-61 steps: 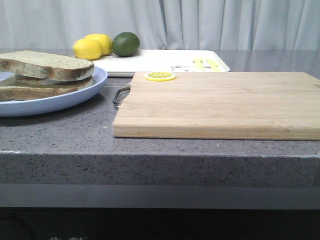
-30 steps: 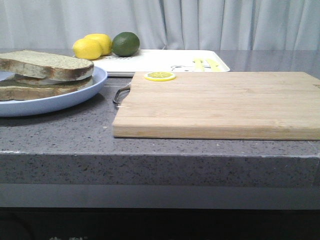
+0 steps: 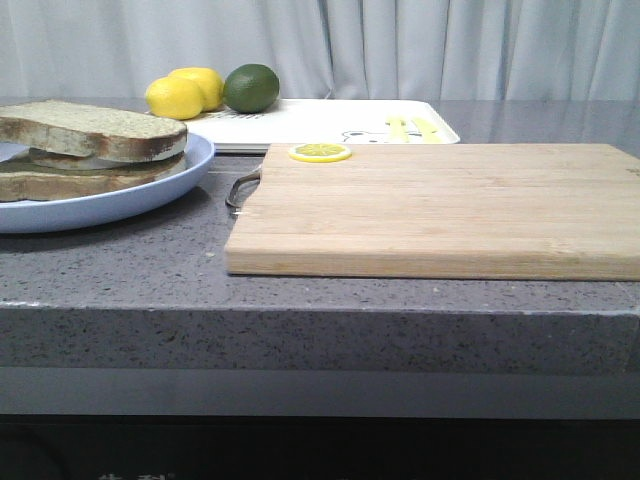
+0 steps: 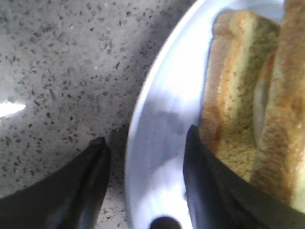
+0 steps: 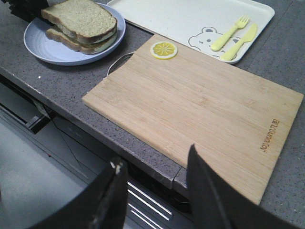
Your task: Place bread and move sandwich to tray
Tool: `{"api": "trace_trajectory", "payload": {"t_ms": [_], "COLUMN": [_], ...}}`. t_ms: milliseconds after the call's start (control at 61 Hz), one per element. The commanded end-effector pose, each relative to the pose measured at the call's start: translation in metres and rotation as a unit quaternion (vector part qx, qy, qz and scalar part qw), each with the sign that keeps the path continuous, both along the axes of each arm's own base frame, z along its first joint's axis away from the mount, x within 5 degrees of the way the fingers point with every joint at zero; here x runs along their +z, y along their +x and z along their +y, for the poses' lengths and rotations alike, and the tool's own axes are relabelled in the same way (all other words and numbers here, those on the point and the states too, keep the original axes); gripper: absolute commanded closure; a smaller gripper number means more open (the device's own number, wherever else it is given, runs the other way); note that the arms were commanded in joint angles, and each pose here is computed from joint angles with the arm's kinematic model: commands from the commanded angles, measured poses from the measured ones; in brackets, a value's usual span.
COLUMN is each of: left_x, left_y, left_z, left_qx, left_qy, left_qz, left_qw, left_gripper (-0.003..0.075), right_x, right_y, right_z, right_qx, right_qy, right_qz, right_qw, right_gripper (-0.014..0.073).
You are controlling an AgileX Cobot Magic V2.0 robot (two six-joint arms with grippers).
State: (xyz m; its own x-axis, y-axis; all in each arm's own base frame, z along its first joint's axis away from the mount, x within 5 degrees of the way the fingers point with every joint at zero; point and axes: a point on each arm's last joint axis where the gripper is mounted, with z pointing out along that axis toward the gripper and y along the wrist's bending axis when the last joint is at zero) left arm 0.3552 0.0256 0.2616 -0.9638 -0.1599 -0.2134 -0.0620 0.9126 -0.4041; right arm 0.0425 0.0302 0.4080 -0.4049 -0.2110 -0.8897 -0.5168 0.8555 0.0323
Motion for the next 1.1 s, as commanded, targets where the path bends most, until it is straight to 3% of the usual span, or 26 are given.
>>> {"api": "trace_trajectory", "payload": {"t_ms": [0,656,886,1083], "left_x": [0.026,0.025,0.033,0.073], "left_y": [-0.001,0.0,0.0,0.001], "left_z": [-0.003,-0.003,-0.004,-0.008], "left_qx": [0.006,0.006,0.003,-0.01], "left_qy": [-0.012,-0.011,-0.019,-0.029], "left_qz": [-0.048,-0.048,-0.053,-0.1], "left_qw": [0.999,0.999,0.998,0.995], "left_gripper": [0.0376,0.0736,0.0741,0.0741], "right_x": [0.011,0.011,0.011,0.011], "right_y": [0.001,0.001,0.001,0.001], "right_z": [0.0,0.0,0.0,0.0], "right_qx": [-0.005,-0.005,-0.005,-0.005], "right_qy": [0.019,0.019,0.019,0.019], "right_qz": [-0.037,-0.037,-0.037,-0.037], "right_qw": [0.999,0.999,0.999,0.999], "right_gripper": [0.0265,0.0265,0.0265,0.0265]}}
